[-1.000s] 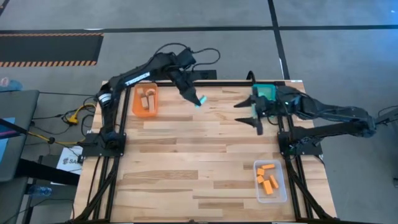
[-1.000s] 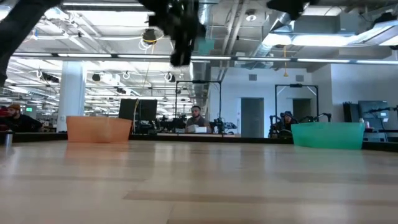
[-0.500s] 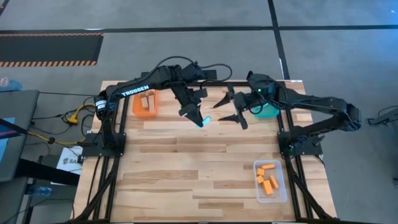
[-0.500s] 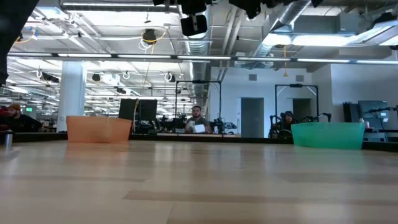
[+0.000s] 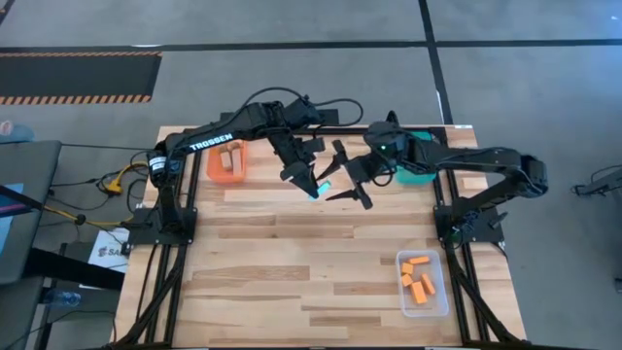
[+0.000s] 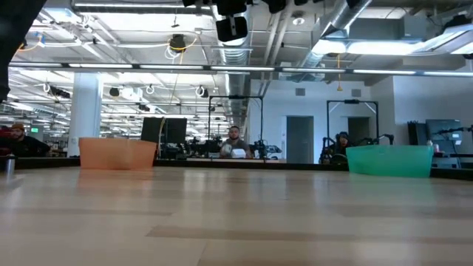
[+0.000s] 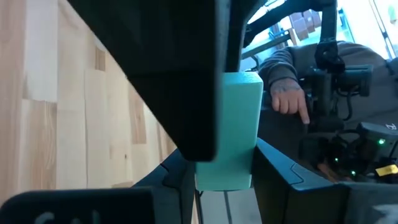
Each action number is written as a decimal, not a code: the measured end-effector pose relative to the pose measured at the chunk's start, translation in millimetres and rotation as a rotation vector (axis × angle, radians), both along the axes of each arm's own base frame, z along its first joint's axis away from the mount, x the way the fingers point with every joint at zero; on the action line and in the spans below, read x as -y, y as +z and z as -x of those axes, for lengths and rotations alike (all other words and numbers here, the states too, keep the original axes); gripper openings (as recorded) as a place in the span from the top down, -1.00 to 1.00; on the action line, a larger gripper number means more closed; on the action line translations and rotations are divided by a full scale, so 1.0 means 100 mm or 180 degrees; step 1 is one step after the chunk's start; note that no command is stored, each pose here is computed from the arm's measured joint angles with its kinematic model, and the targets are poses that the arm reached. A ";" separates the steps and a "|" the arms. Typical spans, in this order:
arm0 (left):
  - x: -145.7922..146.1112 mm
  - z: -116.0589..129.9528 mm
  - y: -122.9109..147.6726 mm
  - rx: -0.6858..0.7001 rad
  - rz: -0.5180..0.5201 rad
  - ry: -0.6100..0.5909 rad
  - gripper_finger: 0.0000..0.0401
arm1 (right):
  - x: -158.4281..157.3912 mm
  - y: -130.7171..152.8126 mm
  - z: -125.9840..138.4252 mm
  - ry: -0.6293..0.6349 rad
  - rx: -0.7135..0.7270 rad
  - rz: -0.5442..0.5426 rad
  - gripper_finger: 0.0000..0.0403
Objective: Sort & place blocks by color
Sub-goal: Put the blue block into the blue bin, then return to Home Position
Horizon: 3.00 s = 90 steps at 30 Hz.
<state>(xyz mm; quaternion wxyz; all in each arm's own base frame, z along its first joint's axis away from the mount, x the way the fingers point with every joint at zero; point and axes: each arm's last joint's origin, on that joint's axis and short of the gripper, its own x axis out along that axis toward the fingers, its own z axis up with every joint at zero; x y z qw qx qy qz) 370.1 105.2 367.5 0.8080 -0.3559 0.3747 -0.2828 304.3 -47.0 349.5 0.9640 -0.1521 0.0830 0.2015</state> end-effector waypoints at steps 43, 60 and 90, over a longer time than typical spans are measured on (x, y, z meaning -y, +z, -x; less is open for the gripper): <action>-0.49 1.15 0.58 -0.0595 -0.1967 0.1649 -0.52 | 1.28 -0.80 1.53 -0.3686 -0.3356 -0.0944 0.71; -0.47 1.18 0.62 -0.0536 -0.2008 0.1635 -0.47 | 1.47 -1.29 1.58 -0.3993 -0.4766 -0.1224 0.70; -0.38 1.49 0.90 -0.0241 -0.2443 0.1958 -0.47 | 1.28 -1.05 1.60 -0.3722 -0.4398 -0.1306 -0.28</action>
